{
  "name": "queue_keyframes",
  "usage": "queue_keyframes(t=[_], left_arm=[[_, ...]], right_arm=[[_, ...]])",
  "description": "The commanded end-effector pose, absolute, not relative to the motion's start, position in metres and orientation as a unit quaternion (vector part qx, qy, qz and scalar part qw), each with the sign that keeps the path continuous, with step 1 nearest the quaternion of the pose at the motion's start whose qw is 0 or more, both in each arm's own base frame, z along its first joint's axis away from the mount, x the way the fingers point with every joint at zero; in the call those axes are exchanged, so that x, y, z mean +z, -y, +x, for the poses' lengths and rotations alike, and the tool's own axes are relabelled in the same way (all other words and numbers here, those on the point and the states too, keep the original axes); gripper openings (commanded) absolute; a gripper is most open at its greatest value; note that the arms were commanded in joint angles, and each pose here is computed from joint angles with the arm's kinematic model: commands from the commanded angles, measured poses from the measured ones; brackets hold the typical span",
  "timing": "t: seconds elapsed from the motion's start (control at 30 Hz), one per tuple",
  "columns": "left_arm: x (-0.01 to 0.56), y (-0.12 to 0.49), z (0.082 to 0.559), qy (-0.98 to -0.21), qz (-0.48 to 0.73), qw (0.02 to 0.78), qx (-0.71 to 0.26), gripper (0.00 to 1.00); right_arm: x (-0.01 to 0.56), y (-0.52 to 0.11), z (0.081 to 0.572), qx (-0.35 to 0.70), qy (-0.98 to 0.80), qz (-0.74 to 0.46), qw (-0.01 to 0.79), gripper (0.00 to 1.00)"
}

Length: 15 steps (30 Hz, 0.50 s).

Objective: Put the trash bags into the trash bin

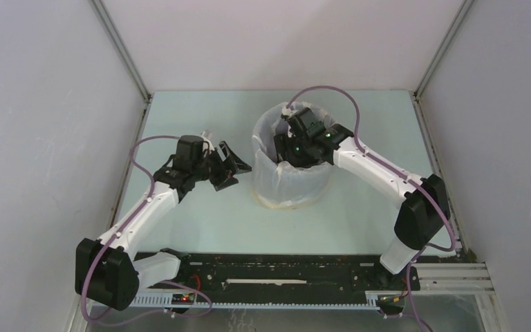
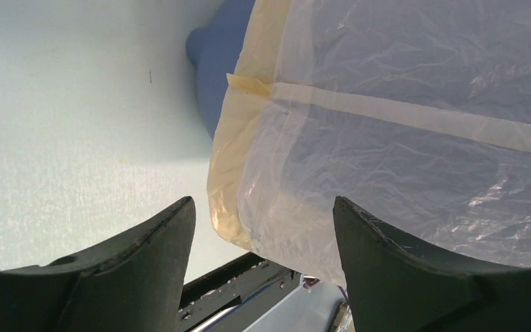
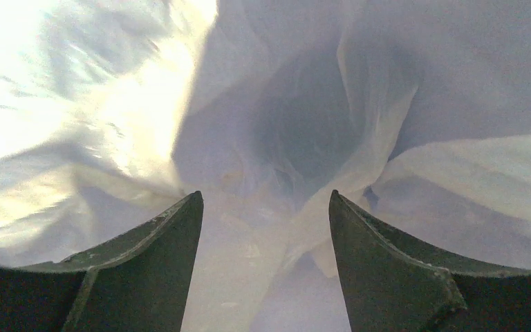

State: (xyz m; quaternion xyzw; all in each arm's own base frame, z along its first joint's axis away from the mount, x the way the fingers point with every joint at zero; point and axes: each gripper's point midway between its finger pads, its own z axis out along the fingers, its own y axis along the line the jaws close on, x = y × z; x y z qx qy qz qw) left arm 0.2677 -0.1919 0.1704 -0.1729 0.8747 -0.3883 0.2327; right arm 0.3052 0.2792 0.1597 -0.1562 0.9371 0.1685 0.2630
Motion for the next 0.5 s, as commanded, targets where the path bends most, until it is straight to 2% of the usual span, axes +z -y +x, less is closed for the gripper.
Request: queue_keyframes(t=[0.0,0.2,0.33,0.47], left_arm=[[0.203,0.194,0.274,-0.861,-0.152,0.270,-0.404,0.78],[0.193,0.200,0.265,-0.859,-0.158,0.259,-0.412,0.78],[0.188,0.198,0.262,-0.861,-0.160,0.258,-0.408,0.78],[0.183,0.198,0.262,-0.864,-0.160,0.252,-0.406,0.78]], right_arm=[[0.211,-0.284,0.333,0.164,-0.916,-0.158,0.331,0.75],[0.238,-0.277,0.346,0.133,-0.909,-0.157,0.362,0.61],[0.244,-0.254,0.343,0.095,-0.902,-0.164,0.388,0.63],[0.219,-0.230,0.345,0.045,-0.909,-0.159,0.383,0.62]])
